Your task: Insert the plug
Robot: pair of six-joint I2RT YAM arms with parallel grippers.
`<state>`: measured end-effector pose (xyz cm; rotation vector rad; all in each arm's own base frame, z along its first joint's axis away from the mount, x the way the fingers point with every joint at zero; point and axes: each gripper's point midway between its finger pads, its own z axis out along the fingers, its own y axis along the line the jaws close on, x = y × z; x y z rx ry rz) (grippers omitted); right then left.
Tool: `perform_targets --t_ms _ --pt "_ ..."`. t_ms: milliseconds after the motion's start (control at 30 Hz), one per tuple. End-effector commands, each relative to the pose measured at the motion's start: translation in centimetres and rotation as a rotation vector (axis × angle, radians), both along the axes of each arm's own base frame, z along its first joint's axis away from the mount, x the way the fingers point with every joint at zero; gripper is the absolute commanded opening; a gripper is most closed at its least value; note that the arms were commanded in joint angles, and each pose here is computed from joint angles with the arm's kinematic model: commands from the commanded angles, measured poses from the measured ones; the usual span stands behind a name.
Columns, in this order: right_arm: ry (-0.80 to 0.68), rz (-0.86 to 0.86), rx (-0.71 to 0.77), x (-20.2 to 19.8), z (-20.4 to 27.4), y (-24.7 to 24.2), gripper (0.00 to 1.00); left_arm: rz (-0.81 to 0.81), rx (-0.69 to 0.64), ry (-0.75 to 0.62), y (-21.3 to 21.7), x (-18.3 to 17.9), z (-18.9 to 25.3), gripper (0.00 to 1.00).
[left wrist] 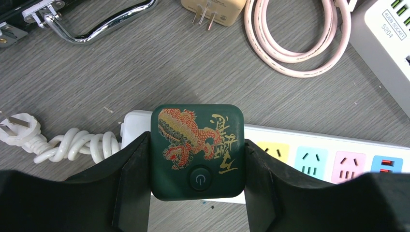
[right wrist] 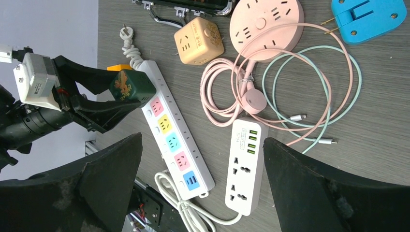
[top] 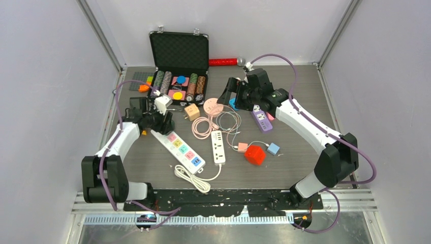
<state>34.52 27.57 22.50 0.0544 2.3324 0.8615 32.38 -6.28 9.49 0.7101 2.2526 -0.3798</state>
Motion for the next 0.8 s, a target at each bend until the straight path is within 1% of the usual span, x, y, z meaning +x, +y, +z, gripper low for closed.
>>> perform_targets --t_ms 0,200,333,600,767 --pt "-0.037 -0.003 0.017 0.6 1.7 0.1 1.0 -0.012 0.017 -0.046 0.6 1.3 1.0 0.0" --pt "-0.029 -0.003 0.017 0.8 1.4 0.2 1.0 0.005 0.043 -0.019 1.2 1.1 0.2 0.0" --pt "-0.024 -0.004 0.017 0.9 1.3 0.1 1.0 0.005 0.073 -0.023 1.7 0.7 0.6 0.0" --pt "-0.014 -0.005 0.018 1.1 0.9 0.0 1.0 -0.014 0.037 0.022 1.0 -0.1 0.4 0.0" --pt "-0.008 -0.011 0.017 1.2 0.7 -0.2 0.98 -0.007 0.022 0.047 0.8 -0.7 -0.3 0.0"
